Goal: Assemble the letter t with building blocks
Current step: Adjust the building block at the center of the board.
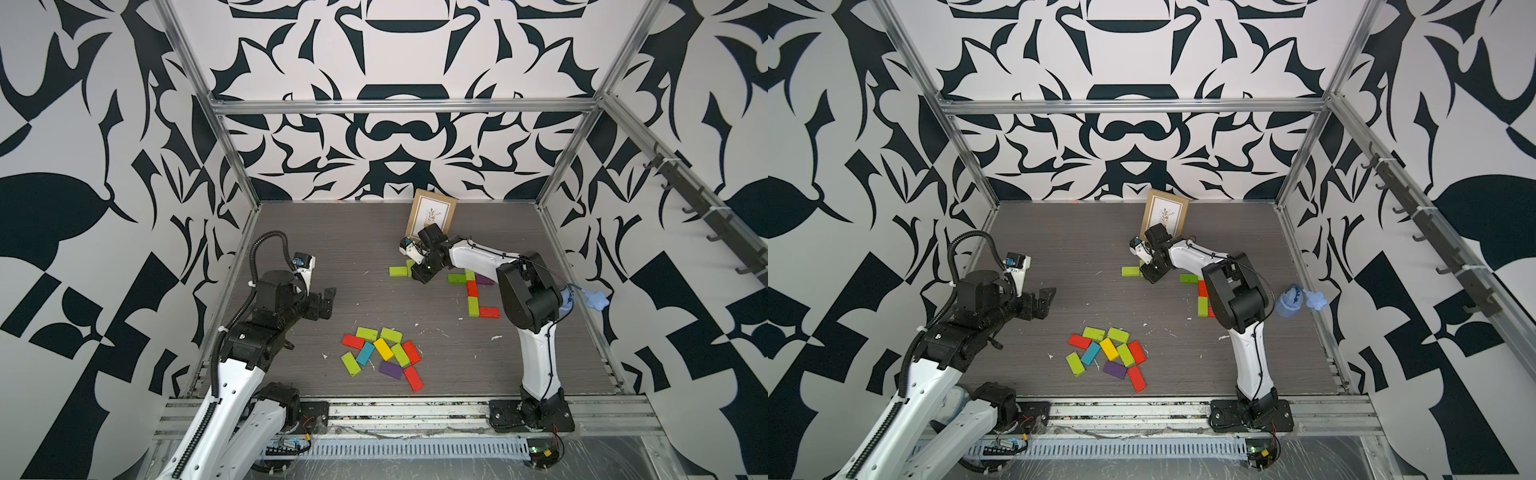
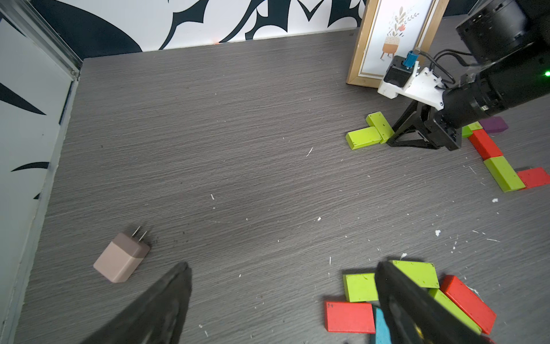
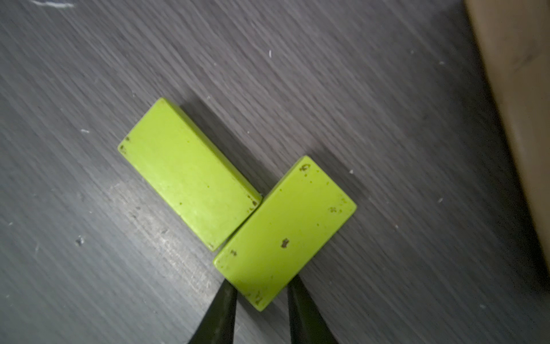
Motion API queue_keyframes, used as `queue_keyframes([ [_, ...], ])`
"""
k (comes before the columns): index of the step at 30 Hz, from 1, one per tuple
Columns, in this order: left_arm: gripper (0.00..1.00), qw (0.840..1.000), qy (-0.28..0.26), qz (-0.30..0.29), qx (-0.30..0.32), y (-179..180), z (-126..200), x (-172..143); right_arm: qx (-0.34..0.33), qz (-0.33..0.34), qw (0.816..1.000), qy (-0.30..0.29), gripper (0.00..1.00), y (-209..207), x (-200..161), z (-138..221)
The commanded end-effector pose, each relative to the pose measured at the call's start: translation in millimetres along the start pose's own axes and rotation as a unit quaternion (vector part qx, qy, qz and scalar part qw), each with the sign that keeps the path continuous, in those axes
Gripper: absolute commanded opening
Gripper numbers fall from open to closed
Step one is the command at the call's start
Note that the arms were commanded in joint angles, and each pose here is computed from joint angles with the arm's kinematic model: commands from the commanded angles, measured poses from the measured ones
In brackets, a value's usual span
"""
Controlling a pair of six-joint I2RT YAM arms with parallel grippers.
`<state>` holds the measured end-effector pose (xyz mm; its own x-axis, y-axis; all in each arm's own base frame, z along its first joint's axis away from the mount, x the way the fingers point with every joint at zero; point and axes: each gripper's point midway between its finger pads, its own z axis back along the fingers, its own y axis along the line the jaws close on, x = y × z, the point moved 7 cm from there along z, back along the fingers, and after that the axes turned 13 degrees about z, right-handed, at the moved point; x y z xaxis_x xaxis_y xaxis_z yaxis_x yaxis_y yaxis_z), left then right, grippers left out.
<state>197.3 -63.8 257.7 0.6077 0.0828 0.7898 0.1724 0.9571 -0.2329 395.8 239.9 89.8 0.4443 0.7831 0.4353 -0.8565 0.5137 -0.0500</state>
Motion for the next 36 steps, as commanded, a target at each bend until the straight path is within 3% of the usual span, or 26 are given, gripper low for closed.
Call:
queue_keyframes([
  [1,1.00,1.000,0.009,0.003,0.005,1.8,1.1,-4.9,0.012,-0.004,1.000,0.004,0.31,0.0,2.6,2.3],
  [17,1.00,1.000,0.009,0.002,0.007,2.1,1.5,-4.9,0.022,-0.003,1.000,0.010,0.31,2.8,1.3,2.0],
  [25,1.00,1.000,0.010,0.001,0.007,2.1,1.3,-5.1,0.012,0.010,1.000,0.010,0.47,3.7,-0.7,14.3],
  [36,1.00,1.000,0.012,0.001,0.009,2.6,-0.3,-5.7,0.011,0.045,0.999,-0.006,0.52,31.9,0.1,64.5],
])
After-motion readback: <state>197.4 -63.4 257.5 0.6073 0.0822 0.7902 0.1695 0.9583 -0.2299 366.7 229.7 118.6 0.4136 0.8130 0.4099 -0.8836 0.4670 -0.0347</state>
